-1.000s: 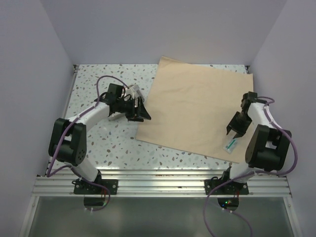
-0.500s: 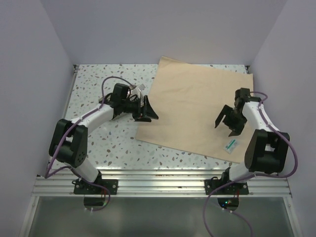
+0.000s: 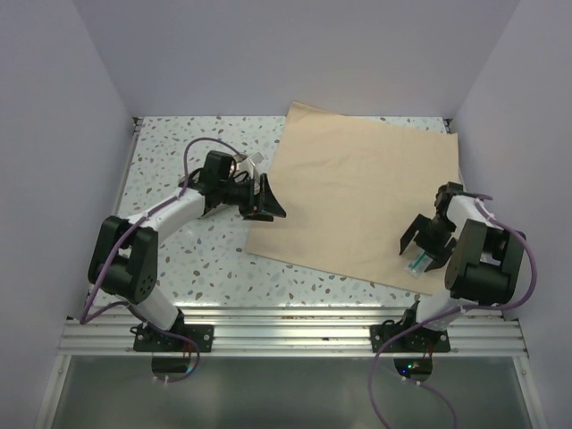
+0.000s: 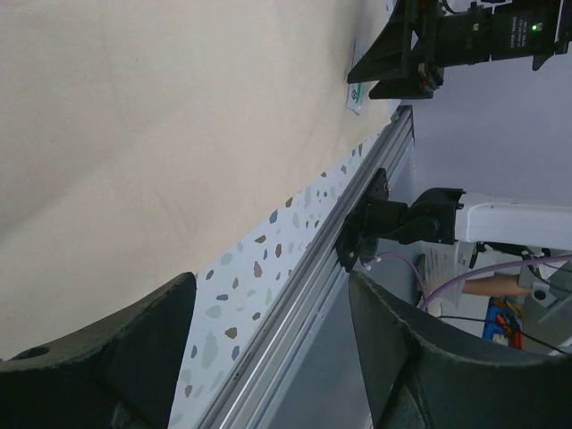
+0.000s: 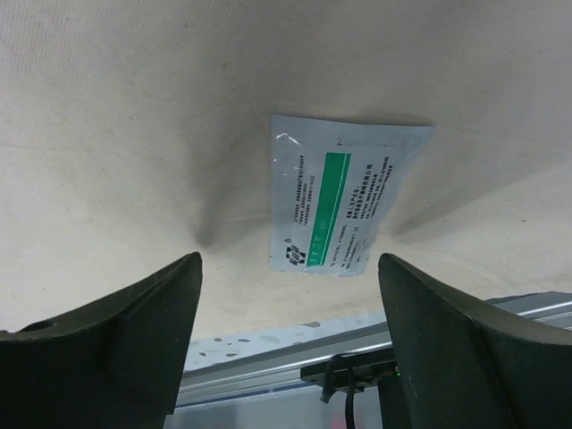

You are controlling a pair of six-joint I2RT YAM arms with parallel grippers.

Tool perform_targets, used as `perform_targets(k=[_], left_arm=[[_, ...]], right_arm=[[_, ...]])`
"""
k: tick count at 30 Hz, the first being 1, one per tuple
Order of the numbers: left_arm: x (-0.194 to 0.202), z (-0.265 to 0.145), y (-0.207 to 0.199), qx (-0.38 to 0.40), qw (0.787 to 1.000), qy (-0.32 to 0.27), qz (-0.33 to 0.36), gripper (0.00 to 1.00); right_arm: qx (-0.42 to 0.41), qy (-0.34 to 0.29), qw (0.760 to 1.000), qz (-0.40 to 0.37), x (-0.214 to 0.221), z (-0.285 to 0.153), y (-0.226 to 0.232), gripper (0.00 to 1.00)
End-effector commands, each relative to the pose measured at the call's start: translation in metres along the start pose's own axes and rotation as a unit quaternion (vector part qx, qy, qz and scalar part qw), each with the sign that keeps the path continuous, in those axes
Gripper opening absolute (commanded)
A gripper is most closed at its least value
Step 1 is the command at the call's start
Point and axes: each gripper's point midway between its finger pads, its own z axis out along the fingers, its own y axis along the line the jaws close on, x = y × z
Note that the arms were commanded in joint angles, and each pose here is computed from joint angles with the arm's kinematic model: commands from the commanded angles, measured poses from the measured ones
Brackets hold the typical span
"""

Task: Prepare the surgical pack

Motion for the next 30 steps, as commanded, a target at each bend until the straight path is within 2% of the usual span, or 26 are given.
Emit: perform_targets(k=[1, 12, 21, 25, 30], left_arm=[[-0.002, 0.0, -0.005, 0.015, 1.0, 0.013, 0.018, 0.73], [-0.003, 0.005, -0.001, 0.017, 1.0, 0.022, 0.015, 0.72], [0.0, 0.007, 0.005, 0.012, 1.0, 0.027, 0.008, 0.72], [-0.001, 0.007, 0.004, 0.013, 1.0, 0.026, 0.008, 0.73], [0.001, 0.009, 0.008, 0.011, 1.0, 0.029, 0.004, 0.73]], right_arm=[[0.016, -0.006, 1.0, 0.001, -0.006, 0.005, -0.012, 0.83], [0.022, 0.013, 1.0, 0.008, -0.004, 0.02, -0.016, 0.73], [0.021, 0.031, 0.999, 0.019, -0.004, 0.037, -0.016, 0.61], [0.018, 0.025, 0.999, 0.019, -0.003, 0.032, -0.016, 0.52], [0.002, 0.014, 1.0, 0.024, -0.003, 0.017, -0.012, 0.49]])
